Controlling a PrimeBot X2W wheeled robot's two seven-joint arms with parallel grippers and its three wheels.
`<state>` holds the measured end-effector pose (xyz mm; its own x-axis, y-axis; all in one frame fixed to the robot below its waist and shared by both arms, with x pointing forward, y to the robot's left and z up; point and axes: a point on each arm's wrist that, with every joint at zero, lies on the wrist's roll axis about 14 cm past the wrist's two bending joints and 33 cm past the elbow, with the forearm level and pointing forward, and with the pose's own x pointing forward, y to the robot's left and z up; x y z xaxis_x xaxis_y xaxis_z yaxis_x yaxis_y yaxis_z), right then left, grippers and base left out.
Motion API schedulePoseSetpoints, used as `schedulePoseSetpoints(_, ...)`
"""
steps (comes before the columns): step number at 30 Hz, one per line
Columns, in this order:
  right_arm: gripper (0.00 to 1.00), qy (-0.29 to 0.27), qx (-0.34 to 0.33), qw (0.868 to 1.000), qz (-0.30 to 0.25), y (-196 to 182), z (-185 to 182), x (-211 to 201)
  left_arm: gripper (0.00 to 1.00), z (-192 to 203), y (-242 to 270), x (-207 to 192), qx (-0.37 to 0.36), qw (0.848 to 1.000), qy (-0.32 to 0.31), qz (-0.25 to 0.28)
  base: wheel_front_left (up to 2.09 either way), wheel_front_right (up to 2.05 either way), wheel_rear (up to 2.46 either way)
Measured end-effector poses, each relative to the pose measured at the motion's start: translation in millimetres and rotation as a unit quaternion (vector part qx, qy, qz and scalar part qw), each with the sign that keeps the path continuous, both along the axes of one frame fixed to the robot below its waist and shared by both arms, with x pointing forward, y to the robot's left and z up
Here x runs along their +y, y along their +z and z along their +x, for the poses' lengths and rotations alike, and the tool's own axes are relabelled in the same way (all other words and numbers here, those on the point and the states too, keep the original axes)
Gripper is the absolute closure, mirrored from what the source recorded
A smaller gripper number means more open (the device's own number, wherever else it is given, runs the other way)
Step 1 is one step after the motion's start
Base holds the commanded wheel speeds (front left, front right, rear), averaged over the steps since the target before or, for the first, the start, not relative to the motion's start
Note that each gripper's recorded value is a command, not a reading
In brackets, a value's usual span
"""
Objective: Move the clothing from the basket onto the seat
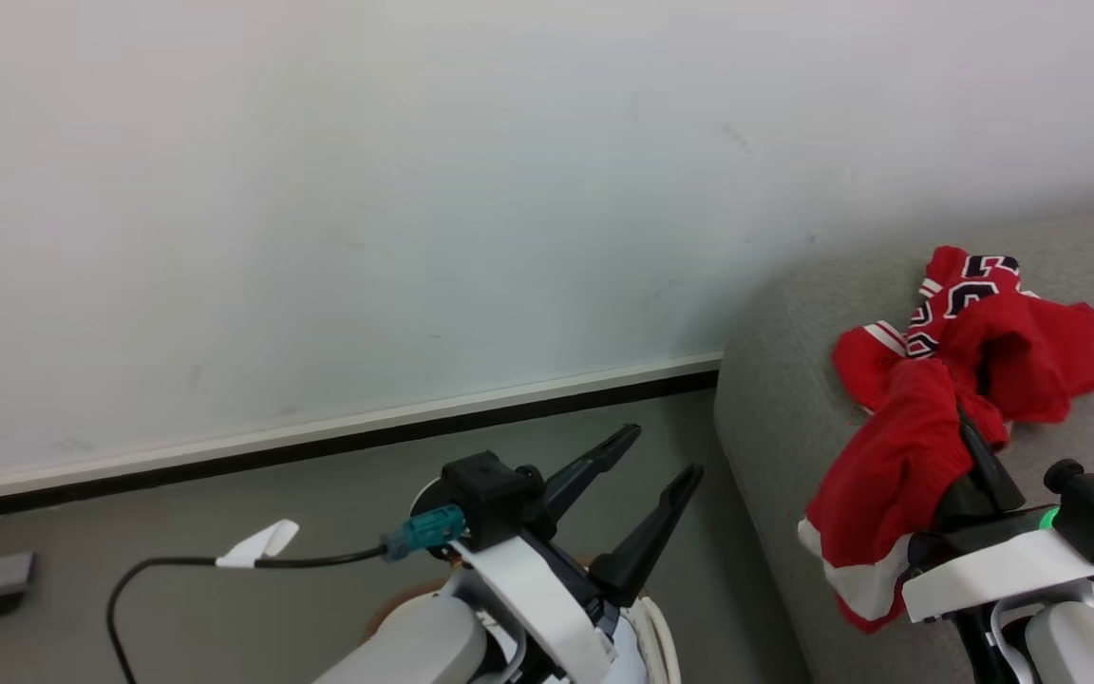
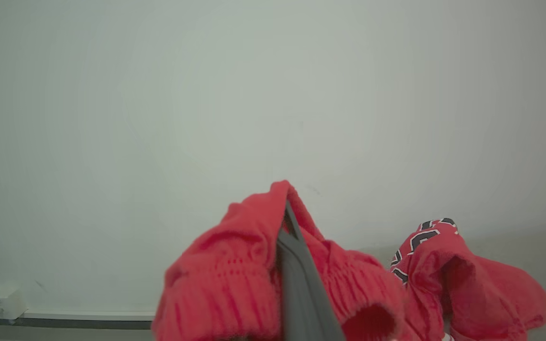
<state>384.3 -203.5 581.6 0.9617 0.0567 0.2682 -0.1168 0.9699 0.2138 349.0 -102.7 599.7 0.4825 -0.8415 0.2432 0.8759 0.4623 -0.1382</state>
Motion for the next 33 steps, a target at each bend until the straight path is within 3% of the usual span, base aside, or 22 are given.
schedulePoseSetpoints(10,1.00,-0.097,-0.012,0.995,-0.037,10.4,-41.0,-70.1,0.00,-11.0,-6.5,-37.1,-0.033,0.998,-0.057,0.019,0.00,0.00,0.00)
schedulePoseSetpoints(21,1.00,-0.161,-0.012,0.986,-0.047,22.3,-75.4,-103.3,0.00,-16.1,-23.9,-63.8,-0.040,0.994,-0.094,0.035,0.00,0.00,0.00)
schedulePoseSetpoints(27,1.00,-0.164,-0.013,0.985,-0.053,33.0,-64.5,-107.0,0.00,-6.9,-38.2,-66.9,-0.034,0.993,-0.102,0.042,0.00,0.00,0.00)
schedulePoseSetpoints(33,1.00,-0.176,-0.009,0.978,-0.109,56.1,-30.5,-131.1,0.00,17.4,-56.1,-59.5,-0.027,0.993,-0.105,0.049,0.00,0.00,0.00)
